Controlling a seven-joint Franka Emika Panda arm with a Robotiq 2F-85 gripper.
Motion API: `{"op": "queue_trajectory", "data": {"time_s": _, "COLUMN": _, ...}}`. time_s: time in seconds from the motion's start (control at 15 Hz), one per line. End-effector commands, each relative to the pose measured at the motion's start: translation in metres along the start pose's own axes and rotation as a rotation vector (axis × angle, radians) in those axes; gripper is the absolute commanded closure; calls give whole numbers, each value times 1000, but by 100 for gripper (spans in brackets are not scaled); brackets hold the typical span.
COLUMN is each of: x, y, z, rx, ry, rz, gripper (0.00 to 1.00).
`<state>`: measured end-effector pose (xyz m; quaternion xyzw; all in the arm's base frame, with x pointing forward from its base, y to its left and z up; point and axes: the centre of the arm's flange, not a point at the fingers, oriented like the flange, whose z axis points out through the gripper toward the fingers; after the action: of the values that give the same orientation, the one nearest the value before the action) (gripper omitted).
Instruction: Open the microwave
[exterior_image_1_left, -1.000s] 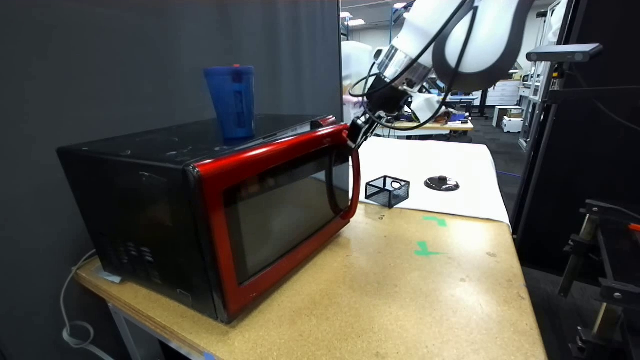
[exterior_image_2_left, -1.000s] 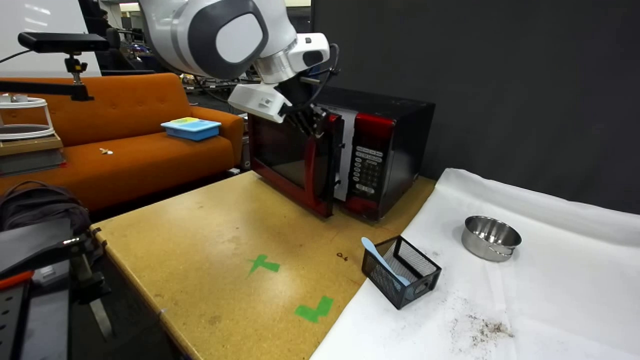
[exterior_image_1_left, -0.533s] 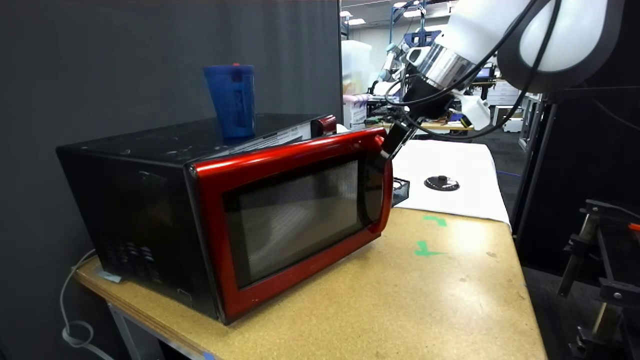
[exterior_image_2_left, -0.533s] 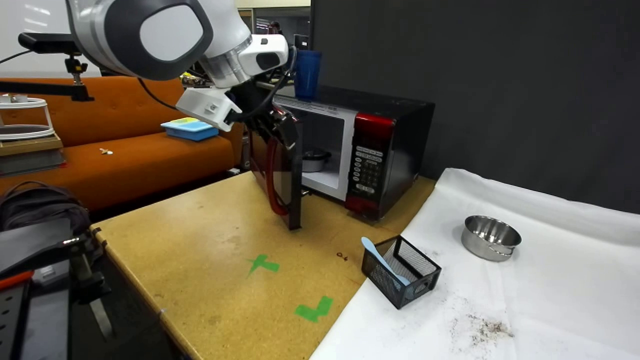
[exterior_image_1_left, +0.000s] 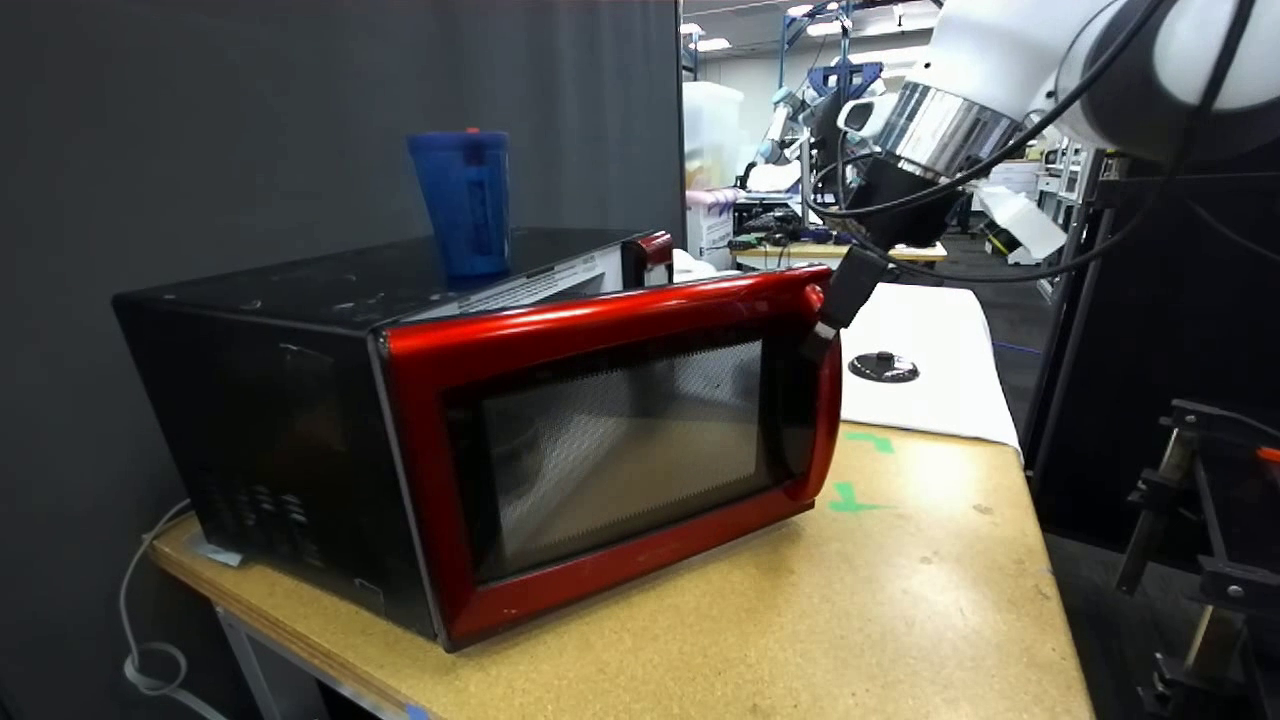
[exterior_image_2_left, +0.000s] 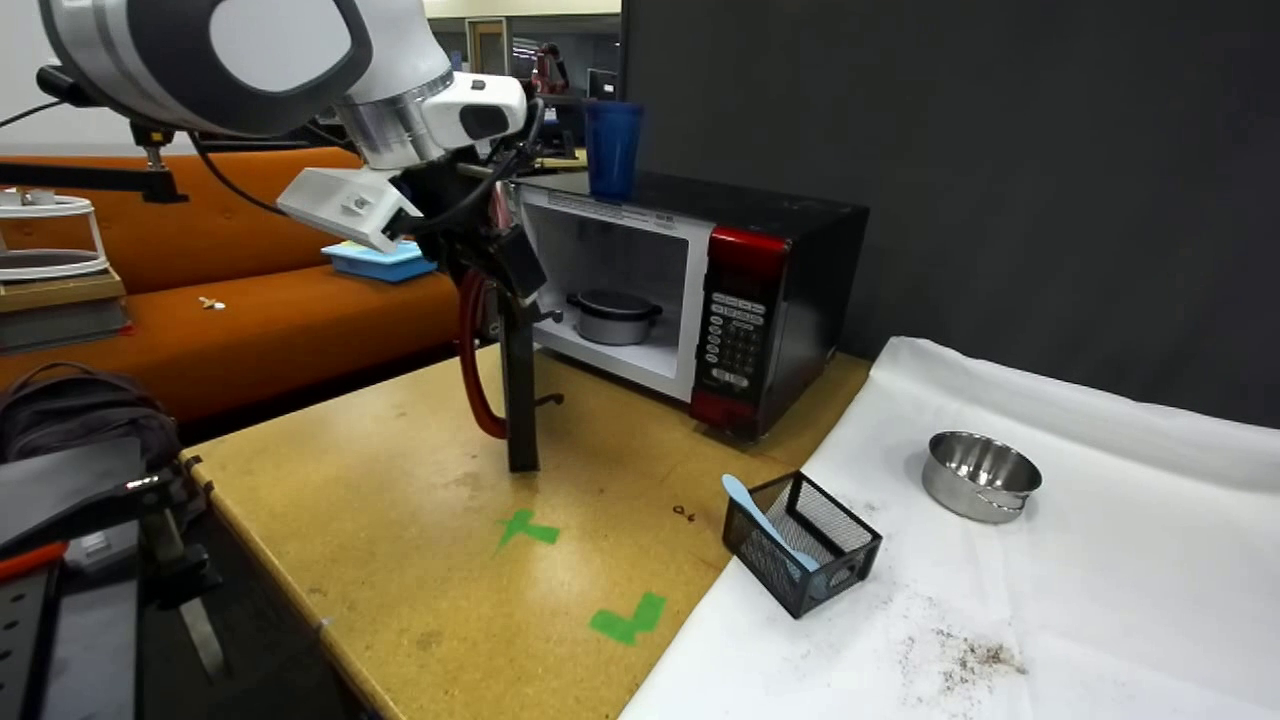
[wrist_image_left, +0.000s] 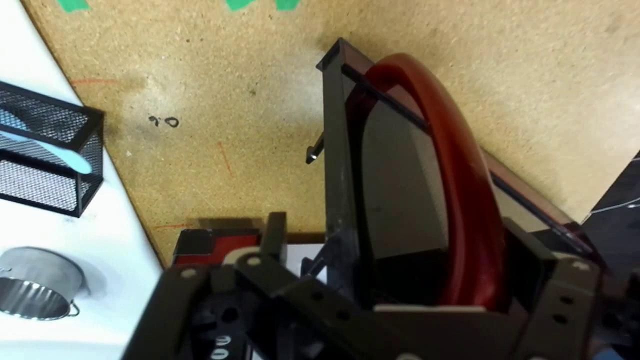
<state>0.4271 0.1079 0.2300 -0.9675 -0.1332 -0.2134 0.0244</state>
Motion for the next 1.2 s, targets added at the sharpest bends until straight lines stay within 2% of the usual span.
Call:
{"op": "queue_trajectory", "data": {"time_s": 0.0, "x": -17, "y": 7, "z": -21, "rx": 64, "ry": -110, "rz": -88, "gripper": 0}}
{"op": "queue_trajectory", "data": {"time_s": 0.27, "x": -43, "y": -13, "z": -13, "rx": 93, "ry": -214, "rz": -163, "gripper": 0}}
{"op": "queue_trajectory", "data": {"time_s": 0.53, "x": -46, "y": -3, "z": -11, "rx": 97, "ry": -277, "rz": -211, "gripper": 0}}
{"op": "queue_trajectory", "data": {"time_s": 0.73, "x": -44, "y": 20, "z": -24, "rx": 65, "ry": -353, "rz": -236, "gripper": 0}}
{"op": "queue_trajectory", "data": {"time_s": 0.87, "x": -42, "y": 43, "z": -41, "rx": 15, "ry": -397, "rz": -199, "gripper": 0}}
{"op": "queue_trajectory", "data": {"time_s": 1.13, "x": -21, "y": 90, "z": -91, "rx": -75, "ry": -384, "rz": -59, "gripper": 0}}
